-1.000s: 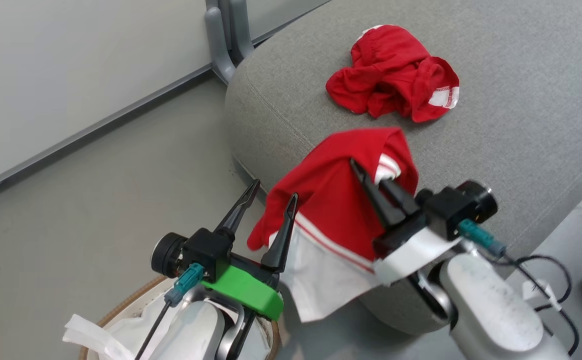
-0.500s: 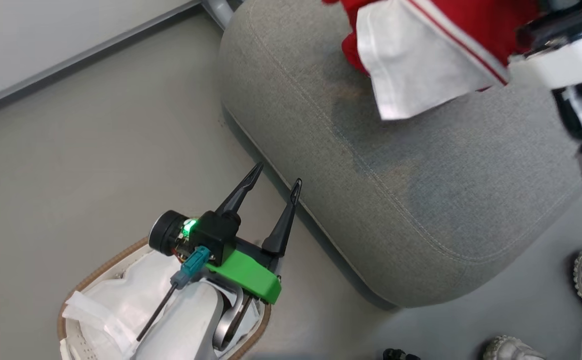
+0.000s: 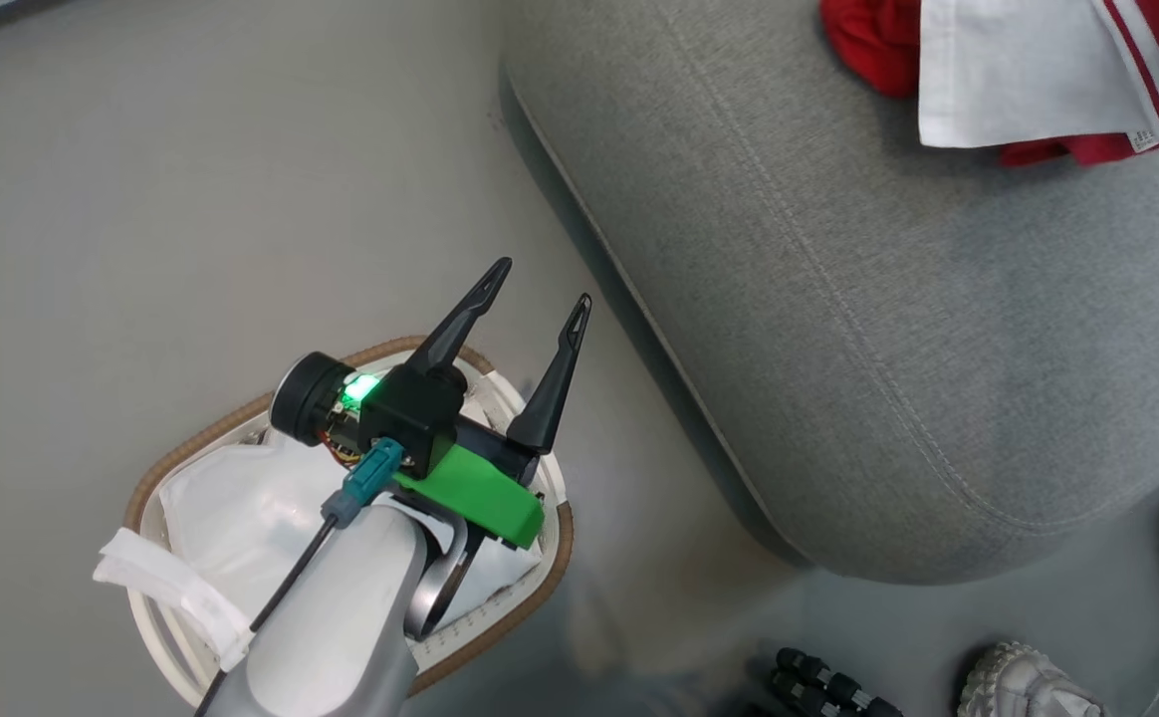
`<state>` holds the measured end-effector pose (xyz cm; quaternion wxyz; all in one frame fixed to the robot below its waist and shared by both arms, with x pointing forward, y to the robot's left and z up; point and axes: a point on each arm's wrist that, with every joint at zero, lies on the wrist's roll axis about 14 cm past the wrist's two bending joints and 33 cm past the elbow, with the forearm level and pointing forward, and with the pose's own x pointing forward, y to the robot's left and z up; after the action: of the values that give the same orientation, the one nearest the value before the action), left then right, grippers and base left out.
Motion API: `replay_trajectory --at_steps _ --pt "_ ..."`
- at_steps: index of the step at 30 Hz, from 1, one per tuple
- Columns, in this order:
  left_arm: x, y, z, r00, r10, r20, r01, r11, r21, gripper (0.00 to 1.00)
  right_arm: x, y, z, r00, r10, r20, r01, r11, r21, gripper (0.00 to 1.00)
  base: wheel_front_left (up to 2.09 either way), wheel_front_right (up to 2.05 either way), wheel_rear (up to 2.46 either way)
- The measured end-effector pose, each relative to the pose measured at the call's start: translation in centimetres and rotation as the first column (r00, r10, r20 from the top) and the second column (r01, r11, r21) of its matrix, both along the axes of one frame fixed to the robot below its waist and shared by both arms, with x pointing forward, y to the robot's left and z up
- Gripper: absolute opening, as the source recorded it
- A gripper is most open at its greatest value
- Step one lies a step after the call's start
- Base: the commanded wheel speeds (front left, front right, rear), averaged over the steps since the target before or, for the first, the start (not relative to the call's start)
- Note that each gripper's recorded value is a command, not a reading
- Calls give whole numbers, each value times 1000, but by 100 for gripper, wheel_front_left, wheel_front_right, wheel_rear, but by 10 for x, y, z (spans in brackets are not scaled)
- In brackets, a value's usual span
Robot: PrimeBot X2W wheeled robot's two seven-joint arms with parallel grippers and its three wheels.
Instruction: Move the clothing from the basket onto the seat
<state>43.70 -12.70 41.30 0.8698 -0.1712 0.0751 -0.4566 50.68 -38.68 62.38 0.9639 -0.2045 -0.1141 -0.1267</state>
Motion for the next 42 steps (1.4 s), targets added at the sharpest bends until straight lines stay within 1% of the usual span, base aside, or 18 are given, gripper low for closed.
replay_trajectory --at_steps 4,9,13,14,15,16,17,18,23,31,37,40,42 --pt "12 16 -15 999 47 -19 -47 999 23 100 7 -1 -51 996 -23 -84 29 997 70 0 0 0 0" --pt "22 32 -31 995 92 -40 -90 995 47 100 8 -1 -108 982 -45 -184 71 988 136 4 0 0 0" --pt "27 43 -40 991 123 -52 -120 991 63 100 3 3 -143 968 -55 -244 101 979 179 11 0 0 0" --pt "28 45 -41 990 130 -54 -127 990 68 100 1 4 -149 965 -56 -254 106 976 188 17 0 0 0" --pt "28 47 -42 989 135 -54 -131 989 71 100 0 6 -153 964 -57 -260 110 975 195 27 0 0 0" --pt "29 48 -41 989 139 -53 -135 988 73 100 -2 7 -155 964 -59 -260 115 972 204 58 0 0 0" --pt "30 49 -40 988 143 -50 -139 988 73 100 -5 7 -156 964 -62 -259 119 970 210 98 0 0 0" --pt "31 51 -38 988 148 -46 -144 987 74 100 -8 7 -156 965 -67 -254 125 968 219 100 0 0 0" --pt "31 56 -26 985 169 -21 -167 983 76 100 -28 17 -151 972 -64 -225 122 959 256 100 0 0 0" --pt "26 71 -5 975 220 7 -220 972 82 100 -69 40 -158 970 -30 -243 107 943 314 100 0 0 0" --pt "22 93 9 957 291 21 -291 952 91 100 -75 70 -146 980 41 -196 32 933 358 100 0 0 0" --pt "21 109 13 940 339 26 -340 935 100 100 -71 93 -141 979 105 -176 -34 929 368 100 0 0 0" --pt "19 124 14 926 377 29 -378 919 113 100 -66 112 -138 976 152 -157 -81 918 389 100 0 0 0"
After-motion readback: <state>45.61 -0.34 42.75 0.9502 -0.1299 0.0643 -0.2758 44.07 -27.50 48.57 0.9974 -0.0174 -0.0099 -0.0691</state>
